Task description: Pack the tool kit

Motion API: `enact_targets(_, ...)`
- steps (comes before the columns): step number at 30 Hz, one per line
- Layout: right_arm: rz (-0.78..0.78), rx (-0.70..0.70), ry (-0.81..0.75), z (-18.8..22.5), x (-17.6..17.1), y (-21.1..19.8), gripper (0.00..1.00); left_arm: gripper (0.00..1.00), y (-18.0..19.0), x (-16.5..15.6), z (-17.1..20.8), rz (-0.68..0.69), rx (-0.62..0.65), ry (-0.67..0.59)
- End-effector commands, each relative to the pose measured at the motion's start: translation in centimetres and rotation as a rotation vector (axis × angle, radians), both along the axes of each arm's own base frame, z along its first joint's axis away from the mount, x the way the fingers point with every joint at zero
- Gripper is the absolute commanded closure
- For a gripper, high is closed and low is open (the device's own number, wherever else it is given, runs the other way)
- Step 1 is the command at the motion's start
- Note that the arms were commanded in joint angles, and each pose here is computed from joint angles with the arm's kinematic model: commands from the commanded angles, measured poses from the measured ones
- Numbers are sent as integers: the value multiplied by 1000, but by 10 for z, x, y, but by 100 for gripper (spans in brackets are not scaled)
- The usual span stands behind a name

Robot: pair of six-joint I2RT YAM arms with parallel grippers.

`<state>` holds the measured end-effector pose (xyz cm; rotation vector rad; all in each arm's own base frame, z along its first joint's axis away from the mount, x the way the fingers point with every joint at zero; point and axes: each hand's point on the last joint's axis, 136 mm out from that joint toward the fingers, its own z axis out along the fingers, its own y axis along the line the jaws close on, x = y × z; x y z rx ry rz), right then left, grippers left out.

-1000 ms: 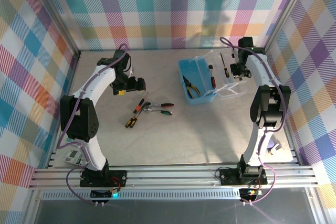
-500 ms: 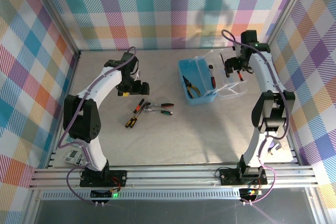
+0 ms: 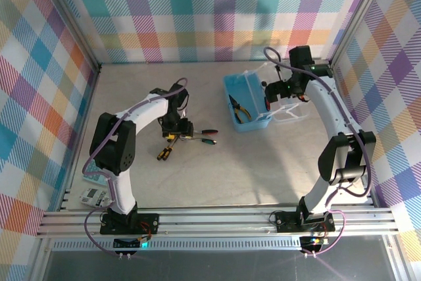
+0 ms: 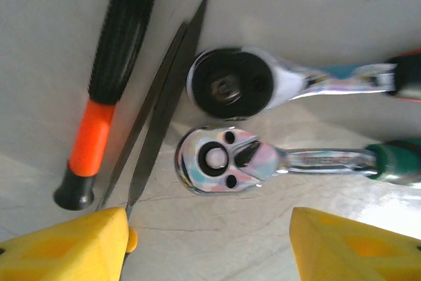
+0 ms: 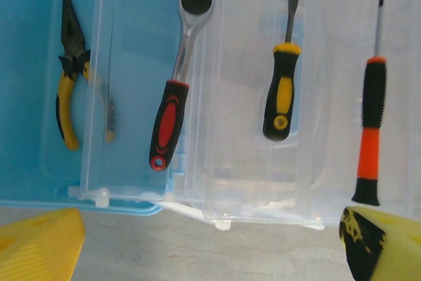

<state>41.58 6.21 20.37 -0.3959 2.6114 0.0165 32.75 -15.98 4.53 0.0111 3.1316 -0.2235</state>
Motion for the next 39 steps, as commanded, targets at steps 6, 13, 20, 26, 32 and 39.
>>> enact_targets(6, 12, 51, -15, 3, -3, 11, 1, 33, -21, 2, -11, 372, -159, -6)
enact_targets(13, 23, 60, -14, 1, -6, 13, 1, 32, -37, 14, -11, 419, -203, -32)
enact_targets(20, 29, 67, -8, -4, -6, 15, 1, 40, -35, 15, -24, 424, -158, -25)
enact_targets(26, 31, 65, -4, -6, -6, 15, 1, 57, -27, 10, -38, 400, -99, -6)
enact_targets(32, 34, 70, -7, -5, -5, 16, 1, 74, -23, 7, -43, 367, -65, 1)
enact_targets(39, 37, 75, -9, -2, -6, 17, 1, 83, -26, 7, -39, 318, -72, 3)
